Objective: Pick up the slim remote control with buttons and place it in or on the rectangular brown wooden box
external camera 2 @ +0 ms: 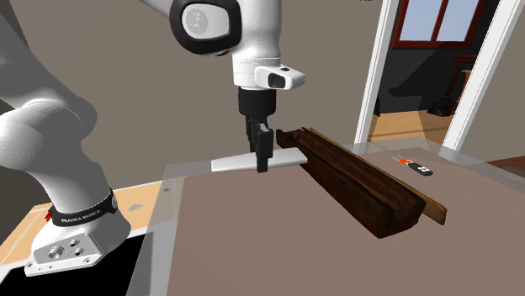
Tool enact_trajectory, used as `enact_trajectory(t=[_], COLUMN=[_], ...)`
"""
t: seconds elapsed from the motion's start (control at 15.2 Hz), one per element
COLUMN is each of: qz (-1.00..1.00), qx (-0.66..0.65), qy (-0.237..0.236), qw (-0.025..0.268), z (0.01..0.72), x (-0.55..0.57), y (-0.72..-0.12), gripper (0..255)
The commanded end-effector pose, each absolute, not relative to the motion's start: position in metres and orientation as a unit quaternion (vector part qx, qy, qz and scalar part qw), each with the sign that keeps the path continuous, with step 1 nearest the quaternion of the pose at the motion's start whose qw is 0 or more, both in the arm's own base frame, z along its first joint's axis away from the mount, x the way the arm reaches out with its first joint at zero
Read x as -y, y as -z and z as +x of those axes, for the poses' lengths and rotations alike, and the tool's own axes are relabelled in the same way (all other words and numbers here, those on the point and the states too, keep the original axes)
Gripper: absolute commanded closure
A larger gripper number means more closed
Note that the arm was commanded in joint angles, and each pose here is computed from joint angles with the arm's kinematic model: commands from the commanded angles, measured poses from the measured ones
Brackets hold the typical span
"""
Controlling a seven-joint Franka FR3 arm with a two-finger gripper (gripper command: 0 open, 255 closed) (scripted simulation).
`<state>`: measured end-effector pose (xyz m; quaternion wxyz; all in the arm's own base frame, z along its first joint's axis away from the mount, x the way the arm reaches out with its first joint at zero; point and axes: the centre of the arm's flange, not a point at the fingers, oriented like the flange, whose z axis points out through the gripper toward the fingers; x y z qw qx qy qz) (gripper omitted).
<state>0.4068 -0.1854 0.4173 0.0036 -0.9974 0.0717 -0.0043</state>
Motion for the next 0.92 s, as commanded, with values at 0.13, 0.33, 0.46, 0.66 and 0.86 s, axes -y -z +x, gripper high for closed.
enact_trajectory(t=[0.13, 0.33, 0.46, 0.66, 0.86], qz=[-0.997, -0.997, -0.997, -0.997, -0.997], qx=[-0.072, -0.072, -0.072, -0.072, -0.072], qy=[0.004, 0.004, 0.004, 0.004, 0.004], qw=[0.004, 0.004, 0.004, 0.004, 0.004], z=[0.407, 0.407, 0.407, 0.407, 0.407], x=[0.185, 0.185, 0.185, 0.185, 0.185], y=[-0.438, -0.454, -0.465, -0.481, -0.496], gripper=[255, 255, 255, 255, 255])
